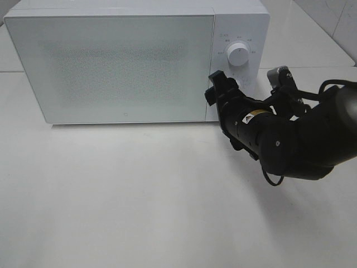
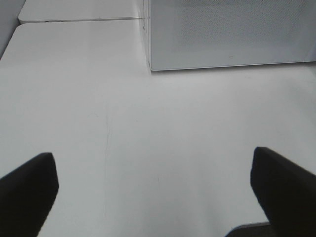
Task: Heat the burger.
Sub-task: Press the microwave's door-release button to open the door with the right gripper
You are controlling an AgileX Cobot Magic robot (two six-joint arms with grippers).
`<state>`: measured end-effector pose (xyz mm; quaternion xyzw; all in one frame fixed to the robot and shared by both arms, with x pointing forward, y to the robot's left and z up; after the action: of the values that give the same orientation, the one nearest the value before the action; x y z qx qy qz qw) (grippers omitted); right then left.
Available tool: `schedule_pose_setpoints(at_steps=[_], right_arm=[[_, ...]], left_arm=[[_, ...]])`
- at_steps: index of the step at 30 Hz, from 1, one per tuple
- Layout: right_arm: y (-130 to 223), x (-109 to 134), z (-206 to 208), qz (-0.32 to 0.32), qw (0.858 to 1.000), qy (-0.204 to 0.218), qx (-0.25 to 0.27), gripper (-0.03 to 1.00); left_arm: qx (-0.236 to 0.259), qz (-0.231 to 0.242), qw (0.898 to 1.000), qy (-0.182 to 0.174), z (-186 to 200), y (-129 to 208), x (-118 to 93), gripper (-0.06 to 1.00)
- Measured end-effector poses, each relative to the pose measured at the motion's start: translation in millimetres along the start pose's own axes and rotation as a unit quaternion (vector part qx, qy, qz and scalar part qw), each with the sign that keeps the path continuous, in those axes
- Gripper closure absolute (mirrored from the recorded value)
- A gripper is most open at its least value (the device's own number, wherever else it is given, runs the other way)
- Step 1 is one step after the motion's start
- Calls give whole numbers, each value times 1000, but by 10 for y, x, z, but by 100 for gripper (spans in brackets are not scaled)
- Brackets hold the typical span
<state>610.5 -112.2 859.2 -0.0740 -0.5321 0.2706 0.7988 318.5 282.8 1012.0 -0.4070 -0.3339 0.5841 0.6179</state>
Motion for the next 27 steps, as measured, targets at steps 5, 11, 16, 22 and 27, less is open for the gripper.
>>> schedule_pose_setpoints(at_steps=[5,11,16,22,27], right_arm=[[71,57,151,124,991,17,54,20],[86,-7,282,252,960,38,116,20],[125,-125,396,328,927,53,176,20],[218,-248,592,382,886,60,257,20],[289,-247,801,418,853,48,308,21]], left_arm=[[0,0,1000,0,0,0,0,-3],[0,0,1000,0,0,0,0,-3],[0,0,1000,0,0,0,0,-3],[0,0,1000,0,0,0,0,-3],[0,0,1000,0,0,0,0,-3]])
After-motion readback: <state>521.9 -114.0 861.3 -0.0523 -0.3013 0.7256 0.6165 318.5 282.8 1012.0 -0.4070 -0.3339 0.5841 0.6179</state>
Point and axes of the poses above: a point on each arm's last joint axis where the gripper is mounted, z pointing back along that axis away from the gripper, x along the wrist's bending axis when the last joint is at zero, y = z × x, the point moved 10 cm from there along -z, pointing out along that axis toward the gripper, and after that the axes turned 3 degrees about z, right-handed, at the moved point
